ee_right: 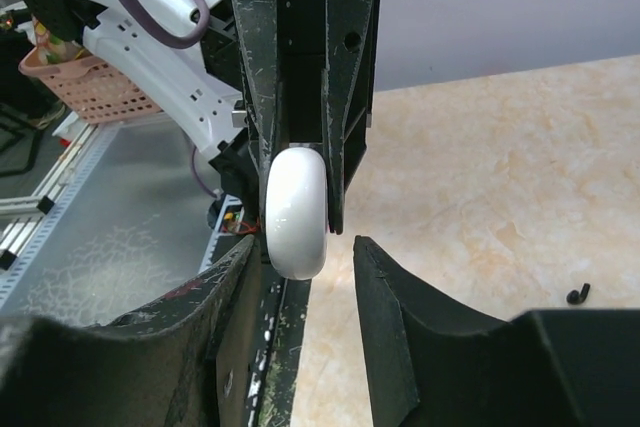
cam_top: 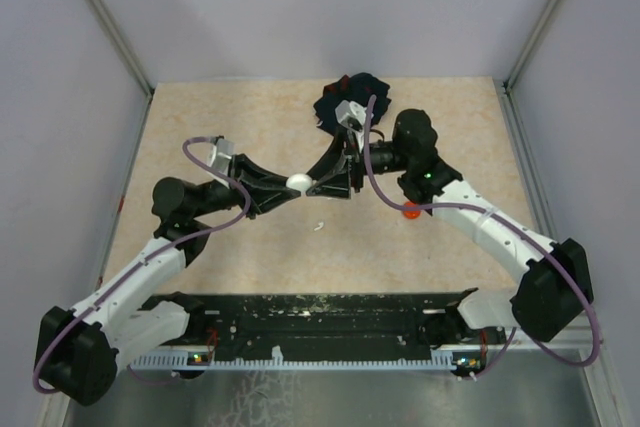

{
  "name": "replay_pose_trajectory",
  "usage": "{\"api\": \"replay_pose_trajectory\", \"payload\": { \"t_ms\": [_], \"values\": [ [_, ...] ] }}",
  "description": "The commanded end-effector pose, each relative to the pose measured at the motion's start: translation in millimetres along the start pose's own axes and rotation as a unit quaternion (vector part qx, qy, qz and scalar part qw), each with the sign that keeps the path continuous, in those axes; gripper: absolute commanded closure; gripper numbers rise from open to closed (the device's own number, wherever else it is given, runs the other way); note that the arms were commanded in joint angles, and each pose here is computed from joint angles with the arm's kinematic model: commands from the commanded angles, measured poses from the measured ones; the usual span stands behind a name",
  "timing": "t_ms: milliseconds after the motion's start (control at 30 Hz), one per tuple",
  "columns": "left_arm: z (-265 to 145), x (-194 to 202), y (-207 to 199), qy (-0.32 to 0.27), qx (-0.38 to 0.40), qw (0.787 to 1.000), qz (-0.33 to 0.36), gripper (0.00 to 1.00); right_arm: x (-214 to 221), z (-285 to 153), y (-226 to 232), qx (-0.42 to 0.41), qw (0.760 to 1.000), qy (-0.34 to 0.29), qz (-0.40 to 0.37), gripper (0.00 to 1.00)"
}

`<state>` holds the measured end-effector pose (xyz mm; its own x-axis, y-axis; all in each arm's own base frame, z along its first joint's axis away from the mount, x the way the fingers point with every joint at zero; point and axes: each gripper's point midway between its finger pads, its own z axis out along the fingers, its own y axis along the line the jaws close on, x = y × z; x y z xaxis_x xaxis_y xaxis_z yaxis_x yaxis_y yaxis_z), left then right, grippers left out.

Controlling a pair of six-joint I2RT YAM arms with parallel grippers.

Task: Insert the wireless bluetooth earbuds into the charging case
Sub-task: Pick up the charging case at the center of the board.

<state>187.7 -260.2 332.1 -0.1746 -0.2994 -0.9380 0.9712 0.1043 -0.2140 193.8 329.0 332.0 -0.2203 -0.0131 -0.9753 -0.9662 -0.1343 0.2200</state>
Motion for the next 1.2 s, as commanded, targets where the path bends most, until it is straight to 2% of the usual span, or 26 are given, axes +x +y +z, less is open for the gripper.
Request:
{"api": "replay_pose_trajectory", "payload": {
  "t_ms": [0,133,267,300,367,600,767,1167],
  "values": [
    [2,-8,-4,-0.018,0.006,1.000,0.011,0.96,-12,6,8,-0.027,0.999,-0.009,-0.024,0.60],
    [2,-9,-5,-0.020,0.005,1.000,0.012,0.95,-9,8,10,-0.037,0.999,-0.004,-0.017,0.71],
    [2,-4,-2,-0.006,0.003,1.000,0.015,0.88,-11,6,9,-0.031,0.999,0.004,-0.021,0.97],
    [1,-1,0,0.002,-0.001,1.000,0.016,0.85,-11,6,8,-0.026,0.999,0.010,-0.023,1.00],
    [0,4,3,0.017,-0.008,1.000,0.018,0.77,-12,4,5,-0.016,0.999,0.027,-0.042,1.00],
    [-3,16,6,0.076,-0.015,0.997,0.031,0.55,4,-9,-1,0.012,0.993,0.116,-0.031,1.00],
    [-2,20,2,0.096,0.010,0.995,0.024,0.54,13,-14,-3,0.016,0.988,0.152,-0.022,1.00],
    [2,19,2,0.097,0.024,0.995,0.023,0.54,21,-12,-1,0.004,0.985,0.171,-0.016,1.00]
  ]
}}
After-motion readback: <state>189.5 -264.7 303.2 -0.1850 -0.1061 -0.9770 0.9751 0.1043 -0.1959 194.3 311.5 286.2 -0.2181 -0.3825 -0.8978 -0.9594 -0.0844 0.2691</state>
